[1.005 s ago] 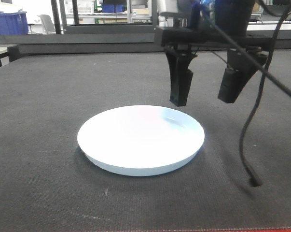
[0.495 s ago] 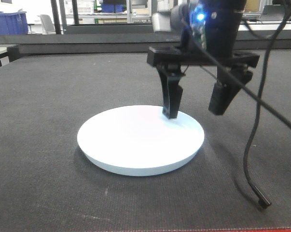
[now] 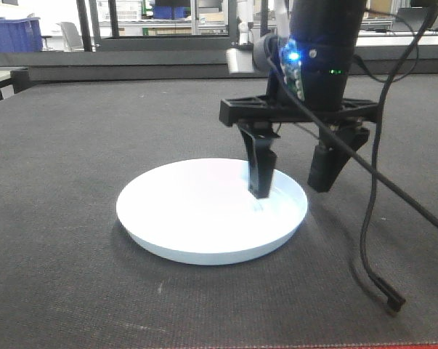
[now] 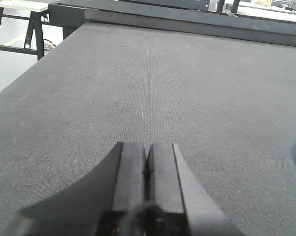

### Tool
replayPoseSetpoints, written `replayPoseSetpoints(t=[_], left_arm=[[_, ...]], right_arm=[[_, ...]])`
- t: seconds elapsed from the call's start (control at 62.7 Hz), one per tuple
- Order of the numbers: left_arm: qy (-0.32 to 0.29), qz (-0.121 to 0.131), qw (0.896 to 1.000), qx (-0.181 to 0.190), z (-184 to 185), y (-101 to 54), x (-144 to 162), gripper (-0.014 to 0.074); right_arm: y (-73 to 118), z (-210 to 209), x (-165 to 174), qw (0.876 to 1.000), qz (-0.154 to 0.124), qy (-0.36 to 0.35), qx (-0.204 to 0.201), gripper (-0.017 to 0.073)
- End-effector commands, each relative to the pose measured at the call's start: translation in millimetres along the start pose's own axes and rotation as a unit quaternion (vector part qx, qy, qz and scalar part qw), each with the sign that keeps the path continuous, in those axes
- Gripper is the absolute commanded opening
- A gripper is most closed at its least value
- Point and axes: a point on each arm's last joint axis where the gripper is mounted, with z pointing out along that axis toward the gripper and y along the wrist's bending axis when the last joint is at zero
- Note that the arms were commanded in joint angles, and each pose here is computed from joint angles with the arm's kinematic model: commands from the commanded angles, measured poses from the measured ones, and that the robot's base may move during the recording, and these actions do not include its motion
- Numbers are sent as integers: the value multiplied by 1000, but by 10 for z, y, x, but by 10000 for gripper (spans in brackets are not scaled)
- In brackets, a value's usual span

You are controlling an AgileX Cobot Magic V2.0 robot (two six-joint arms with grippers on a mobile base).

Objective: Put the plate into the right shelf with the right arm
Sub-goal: 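Lower the open right gripper onto the rim of the white plate, then close the right gripper on the plate rim and lift it up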

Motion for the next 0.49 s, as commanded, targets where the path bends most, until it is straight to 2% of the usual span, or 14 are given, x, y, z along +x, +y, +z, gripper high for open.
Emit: replayPoseSetpoints(t=[0.0, 0.239, 0.479], left_arm=[[-39, -4, 999, 7, 0, -8, -45, -47], [-39, -4, 999, 7, 0, -8, -45, -47], [-39, -4, 999, 7, 0, -8, -45, -47]], right_arm=[[26, -244, -48, 999, -1, -41, -10, 416], [12, -225, -46, 999, -4, -36, -2, 258], [-17, -114, -45, 1000, -7, -13, 10, 235]])
